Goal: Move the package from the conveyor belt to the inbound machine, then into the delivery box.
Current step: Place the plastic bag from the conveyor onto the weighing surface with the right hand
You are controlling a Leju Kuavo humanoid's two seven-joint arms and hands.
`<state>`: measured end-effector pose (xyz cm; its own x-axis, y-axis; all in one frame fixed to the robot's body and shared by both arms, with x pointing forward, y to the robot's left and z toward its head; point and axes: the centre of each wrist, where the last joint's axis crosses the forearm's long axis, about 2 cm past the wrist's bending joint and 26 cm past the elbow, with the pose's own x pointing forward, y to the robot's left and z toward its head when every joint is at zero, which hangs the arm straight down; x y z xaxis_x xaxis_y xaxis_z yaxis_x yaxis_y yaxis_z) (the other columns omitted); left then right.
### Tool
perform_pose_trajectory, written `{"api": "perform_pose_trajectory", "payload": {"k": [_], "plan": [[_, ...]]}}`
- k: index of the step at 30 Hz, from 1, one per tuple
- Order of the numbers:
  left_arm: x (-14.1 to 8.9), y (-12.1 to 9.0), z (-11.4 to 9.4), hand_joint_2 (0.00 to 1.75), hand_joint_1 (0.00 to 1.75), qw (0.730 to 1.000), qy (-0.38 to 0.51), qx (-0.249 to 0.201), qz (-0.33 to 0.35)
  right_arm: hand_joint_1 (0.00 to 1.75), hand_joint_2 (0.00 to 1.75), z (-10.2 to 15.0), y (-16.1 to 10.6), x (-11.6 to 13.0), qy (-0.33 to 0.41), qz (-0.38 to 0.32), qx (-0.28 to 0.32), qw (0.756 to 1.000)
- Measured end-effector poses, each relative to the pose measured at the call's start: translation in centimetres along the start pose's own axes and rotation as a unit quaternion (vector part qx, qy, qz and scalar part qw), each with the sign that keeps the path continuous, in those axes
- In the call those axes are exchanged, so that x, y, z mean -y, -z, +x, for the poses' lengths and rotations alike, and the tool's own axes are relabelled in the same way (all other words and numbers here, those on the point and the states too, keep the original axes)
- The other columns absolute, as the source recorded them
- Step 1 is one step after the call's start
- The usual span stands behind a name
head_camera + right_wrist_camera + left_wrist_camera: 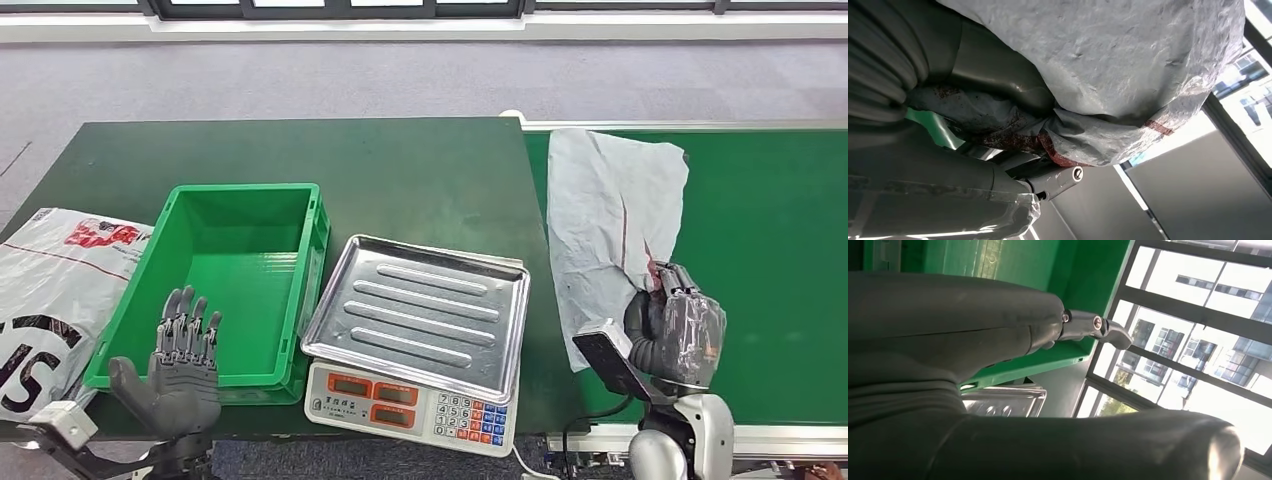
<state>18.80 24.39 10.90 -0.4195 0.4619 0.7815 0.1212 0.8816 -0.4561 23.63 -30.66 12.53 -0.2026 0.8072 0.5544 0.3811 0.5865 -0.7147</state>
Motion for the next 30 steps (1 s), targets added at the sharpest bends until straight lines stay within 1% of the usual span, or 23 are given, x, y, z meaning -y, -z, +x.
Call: {"api": "perform_pose_trajectory", "payload": {"k": [3,6,9,12,16,22,26,30], "plan": [[0.0,0.1,-0.2,0.0,0.0,1.0,0.0,-0.002,-0.002,1.75,1.75,0.5,0.6,-0.2,0.021,-0.011,0.033,0.999],[0.4,0.8,-0.7,0.0,0.0,1.0,-0.004,-0.005,-0.014,1.75,1.75,2.2,2.6,-1.1,0.076,-0.016,0.09,0.993],[1.0,1.9,-1.4,0.0,0.0,0.999,-0.012,-0.008,-0.031,1.75,1.75,4.4,4.9,-3.6,0.154,0.013,0.126,0.98],[1.5,2.7,-2.0,0.0,0.0,0.999,-0.012,-0.012,-0.042,1.75,1.75,6.2,6.0,-6.3,0.205,0.037,0.146,0.967],[1.9,3.3,-2.4,0.0,0.0,0.999,-0.012,-0.014,-0.051,1.75,1.75,8.0,6.4,-8.2,0.227,0.059,0.155,0.96],[1.9,3.5,-2.7,0.0,0.0,0.999,-0.011,-0.017,-0.05,1.75,1.75,9.2,6.5,-9.3,0.238,0.091,0.157,0.954],[1.8,3.6,-2.8,0.0,0.0,0.999,-0.006,-0.019,-0.042,1.75,1.75,10.1,6.3,-10.4,0.242,0.132,0.151,0.949],[1.9,3.7,-3.0,0.0,0.0,0.999,0.01,-0.018,-0.032,1.75,1.75,10.3,5.9,-12.0,0.24,0.183,0.138,0.943]]}}
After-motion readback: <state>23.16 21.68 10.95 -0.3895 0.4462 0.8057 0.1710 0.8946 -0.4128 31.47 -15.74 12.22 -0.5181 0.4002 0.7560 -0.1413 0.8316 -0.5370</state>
